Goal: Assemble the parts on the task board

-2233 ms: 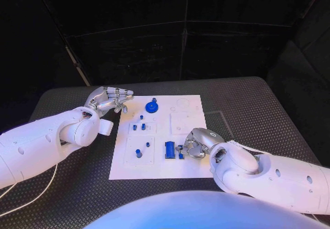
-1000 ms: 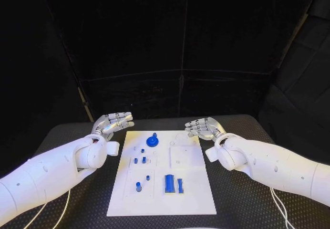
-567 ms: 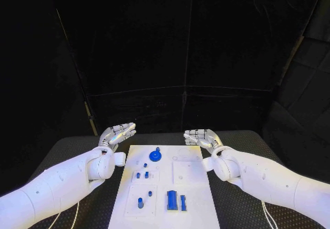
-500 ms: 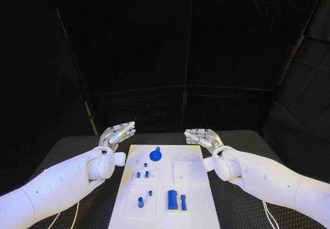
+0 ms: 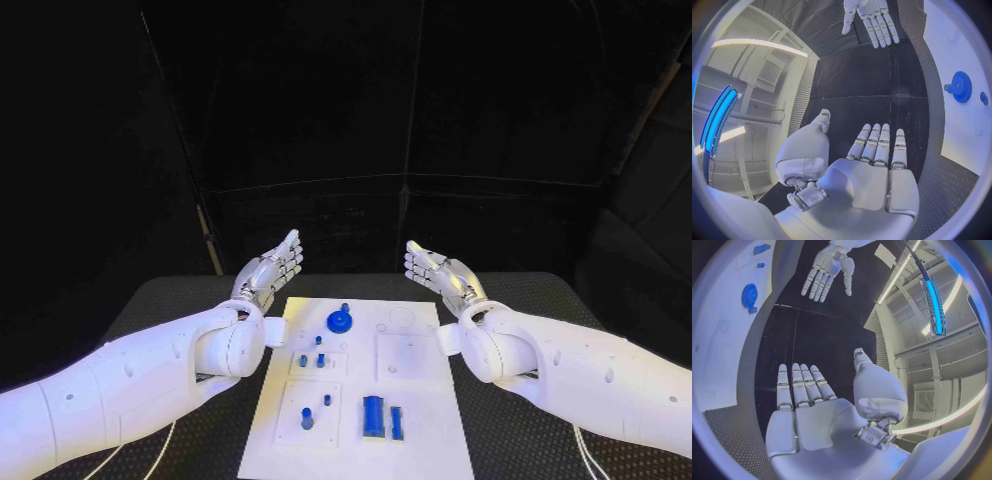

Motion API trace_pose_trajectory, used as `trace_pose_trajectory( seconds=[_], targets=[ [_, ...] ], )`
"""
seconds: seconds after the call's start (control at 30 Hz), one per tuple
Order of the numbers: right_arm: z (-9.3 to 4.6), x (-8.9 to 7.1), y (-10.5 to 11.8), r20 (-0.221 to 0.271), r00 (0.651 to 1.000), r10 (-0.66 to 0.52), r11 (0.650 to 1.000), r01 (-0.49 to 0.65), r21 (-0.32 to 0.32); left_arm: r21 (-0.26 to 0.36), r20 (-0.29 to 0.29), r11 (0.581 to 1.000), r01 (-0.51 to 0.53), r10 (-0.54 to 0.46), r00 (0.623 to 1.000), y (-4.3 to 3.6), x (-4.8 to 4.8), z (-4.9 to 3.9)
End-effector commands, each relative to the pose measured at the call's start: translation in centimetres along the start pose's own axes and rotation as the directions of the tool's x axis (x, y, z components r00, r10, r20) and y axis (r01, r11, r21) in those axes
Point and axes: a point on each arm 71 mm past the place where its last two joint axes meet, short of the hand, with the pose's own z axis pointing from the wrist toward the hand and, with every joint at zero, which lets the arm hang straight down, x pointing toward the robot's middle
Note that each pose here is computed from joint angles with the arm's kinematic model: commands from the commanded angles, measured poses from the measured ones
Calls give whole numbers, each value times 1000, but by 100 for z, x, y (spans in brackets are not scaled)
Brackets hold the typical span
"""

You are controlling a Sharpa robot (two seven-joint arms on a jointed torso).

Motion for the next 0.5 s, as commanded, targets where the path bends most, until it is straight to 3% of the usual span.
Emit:
trace_pose_trajectory(
  seconds=[0.03, 0.27, 0.5],
  targets=[
    [-95, -25, 151, 153, 987, 38, 999, -34, -26, 59, 104, 995, -77, 71, 992, -138, 49, -112],
    [-238, 31, 305, 186, 981, 55, 998, -50, -32, 78, 116, 992, -103, 93, 989, -249, 168, -282],
    [-263, 40, 329, 192, 980, 58, 998, -53, -32, 81, 118, 991, -107, 97, 988, -267, 188, -312]
  ],
)
